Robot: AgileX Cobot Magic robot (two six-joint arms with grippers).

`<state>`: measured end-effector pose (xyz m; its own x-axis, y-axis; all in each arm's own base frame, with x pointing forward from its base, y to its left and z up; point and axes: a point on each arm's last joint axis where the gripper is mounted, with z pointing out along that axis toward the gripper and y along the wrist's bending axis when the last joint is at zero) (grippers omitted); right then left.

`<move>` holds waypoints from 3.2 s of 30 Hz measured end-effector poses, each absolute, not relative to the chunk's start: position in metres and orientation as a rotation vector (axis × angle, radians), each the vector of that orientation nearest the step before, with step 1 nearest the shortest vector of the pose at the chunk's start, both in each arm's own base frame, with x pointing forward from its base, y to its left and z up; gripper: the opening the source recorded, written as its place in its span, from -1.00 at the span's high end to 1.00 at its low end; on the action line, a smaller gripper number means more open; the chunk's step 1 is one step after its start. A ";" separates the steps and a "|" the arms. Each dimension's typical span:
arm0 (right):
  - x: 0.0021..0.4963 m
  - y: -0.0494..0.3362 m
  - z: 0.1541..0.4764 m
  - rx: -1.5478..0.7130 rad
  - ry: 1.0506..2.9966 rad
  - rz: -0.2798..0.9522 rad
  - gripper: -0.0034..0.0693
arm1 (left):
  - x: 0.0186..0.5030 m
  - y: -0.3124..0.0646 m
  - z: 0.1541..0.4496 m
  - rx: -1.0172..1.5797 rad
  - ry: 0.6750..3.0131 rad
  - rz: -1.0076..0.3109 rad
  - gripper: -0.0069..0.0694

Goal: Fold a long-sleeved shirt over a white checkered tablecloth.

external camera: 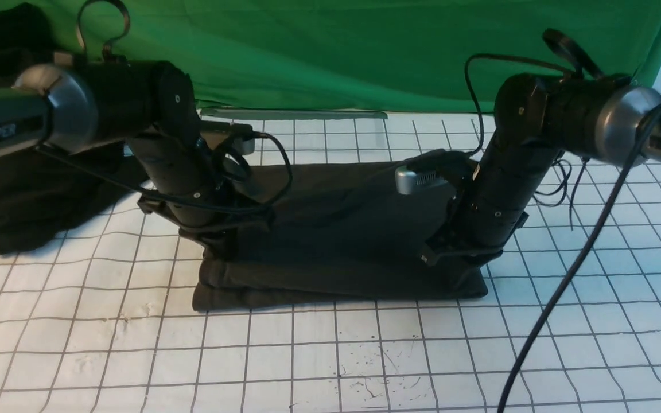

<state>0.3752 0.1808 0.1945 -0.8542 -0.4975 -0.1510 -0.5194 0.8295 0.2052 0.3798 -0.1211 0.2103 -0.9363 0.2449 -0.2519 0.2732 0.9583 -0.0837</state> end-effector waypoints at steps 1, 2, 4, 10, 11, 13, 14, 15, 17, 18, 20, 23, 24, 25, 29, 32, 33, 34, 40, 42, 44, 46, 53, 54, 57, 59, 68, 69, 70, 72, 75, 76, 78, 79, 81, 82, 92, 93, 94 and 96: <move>0.373 0.179 0.208 -0.811 2.891 0.365 0.91 | 0.377 -0.120 0.221 0.387 2.854 -0.170 0.82; 0.369 0.177 0.224 -0.812 2.856 0.359 0.91 | 0.373 -0.118 0.234 0.390 2.834 -0.170 0.82; 0.362 0.173 0.250 -0.806 2.795 0.341 0.91 | 0.365 -0.116 0.257 0.389 2.785 -0.174 0.82; 0.297 0.138 0.388 -0.662 2.387 0.292 0.91 | 0.288 -0.092 0.374 0.363 2.462 -0.216 0.82; 0.279 0.130 0.412 -0.634 2.290 0.301 0.91 | 0.272 -0.088 0.386 0.358 2.415 -0.222 0.82; 0.248 0.116 0.444 -0.585 2.122 0.311 0.91 | 0.241 -0.078 0.406 0.347 2.325 -0.232 0.82; 0.222 0.104 0.463 -0.537 1.972 0.320 0.91 | 0.210 -0.069 0.419 0.332 2.241 -0.243 0.82; 0.213 0.100 0.467 -0.531 1.943 0.320 0.91 | 0.201 -0.066 0.424 0.328 2.217 -0.246 0.82; 0.166 0.078 0.484 -0.463 1.710 0.324 0.91 | 0.160 -0.054 0.428 0.290 2.115 -0.274 0.82; 0.152 0.072 0.485 -0.444 1.640 0.320 0.91 | 0.139 -0.048 0.429 0.281 2.054 -0.291 0.82; 0.119 0.056 0.481 -0.397 1.486 0.315 0.91 | 0.110 -0.041 0.418 0.247 1.997 -0.331 0.82; 0.081 0.036 0.445 -0.327 1.272 0.287 0.91 | 0.067 -0.029 0.393 0.189 1.891 -0.389 0.82; 0.072 0.031 0.431 -0.307 1.212 0.276 0.91 | 0.059 -0.026 0.385 0.176 1.866 -0.400 0.82; 0.066 0.028 0.420 -0.291 1.166 0.268 0.91 | 0.050 -0.023 0.375 0.165 1.840 -0.409 0.82; 0.046 0.016 0.377 -0.219 0.994 0.251 0.90 | 0.027 -0.016 0.342 0.136 1.739 -0.432 0.82; 0.038 0.010 0.354 -0.182 0.902 0.238 0.87 | 0.020 -0.012 0.323 0.096 1.623 -0.463 0.82; 0.036 0.009 0.351 -0.177 0.887 0.236 0.85 | 0.018 -0.012 0.320 0.087 1.589 -0.471 0.82; 0.035 0.009 0.347 -0.171 0.874 0.233 0.82 | 0.019 -0.011 0.315 0.077 1.549 -0.475 0.82; 0.033 0.007 0.347 -0.160 0.844 0.232 0.63 | 0.023 -0.011 0.309 0.063 1.496 -0.480 0.82; 0.033 0.007 0.347 -0.161 0.846 0.232 0.60 | 0.023 -0.011 0.310 0.062 1.491 -0.480 0.82; 0.033 0.008 0.346 -0.164 0.853 0.233 0.57 | 0.023 -0.011 0.310 0.063 1.493 -0.480 0.82; 0.034 0.008 0.345 -0.169 0.868 0.233 0.55 | 0.023 -0.012 0.308 0.065 1.509 -0.479 0.81; 0.036 0.009 0.342 -0.182 0.903 0.235 0.51 | 0.023 -0.012 0.306 0.068 1.532 -0.477 0.81; 0.036 0.010 0.342 -0.184 0.906 0.235 0.51 | 0.023 -0.012 0.306 0.068 1.533 -0.477 0.81; 0.036 0.010 0.342 -0.185 0.909 0.234 0.46 | 0.023 -0.012 0.306 0.068 1.533 -0.477 0.81; 0.036 0.010 0.342 -0.185 0.909 0.234 0.44 | 0.023 -0.012 0.306 0.073 1.532 -0.469 0.81; 0.036 0.010 0.342 -0.186 0.910 0.234 0.38 | 0.033 -0.011 0.276 0.183 1.528 -0.220 0.81; 0.036 0.010 0.342 -0.186 0.910 0.234 0.37 | 0.036 -0.011 0.268 0.175 1.547 -0.200 0.81; 0.036 0.010 0.342 -0.186 0.910 0.234 0.37 | 0.039 -0.010 0.261 0.162 1.565 -0.162 0.81; 0.036 0.010 0.342 -0.187 0.909 0.233 0.35 | 0.046 -0.008 0.243 0.102 1.596 -0.115 0.81; 0.036 0.010 0.342 -0.188 0.911 0.233 0.32 | 0.052 -0.004 0.218 0.039 1.640 -0.054 0.81; 0.036 0.010 0.342 -0.188 0.911 0.233 0.31 | 0.054 -0.004 0.210 0.032 1.654 -0.046 0.81; 0.036 0.010 0.342 -0.188 0.911 0.233 0.30 | 0.055 -0.003 0.202 0.029 1.669 -0.041 0.81; 0.036 0.010 0.342 -0.188 0.911 0.233 0.29 | 0.056 -0.003 0.196 0.029 1.683 -0.041 0.81; 0.036 0.010 0.342 -0.188 0.911 0.233 0.27 | 0.056 -0.003 0.194 0.036 1.686 -0.036 0.81; 0.036 0.010 0.342 -0.188 0.911 0.233 0.26 | 0.056 -0.003 0.192 0.042 1.699 -0.031 0.81; 0.036 0.010 0.342 -0.188 0.911 0.233 0.25 | 0.056 -0.003 0.191 0.067 1.712 -0.003 0.81; 0.036 0.010 0.342 -0.188 0.911 0.233 0.25 | 0.056 -0.003 0.191 0.069 1.712 0.000 0.81; 0.036 0.010 0.342 -0.188 0.911 0.233 0.25 | 0.056 -0.003 0.191 0.072 1.712 0.005 0.81; 0.036 0.010 0.342 -0.188 0.911 0.233 0.25 | 0.056 -0.003 0.191 0.075 1.713 0.007 0.81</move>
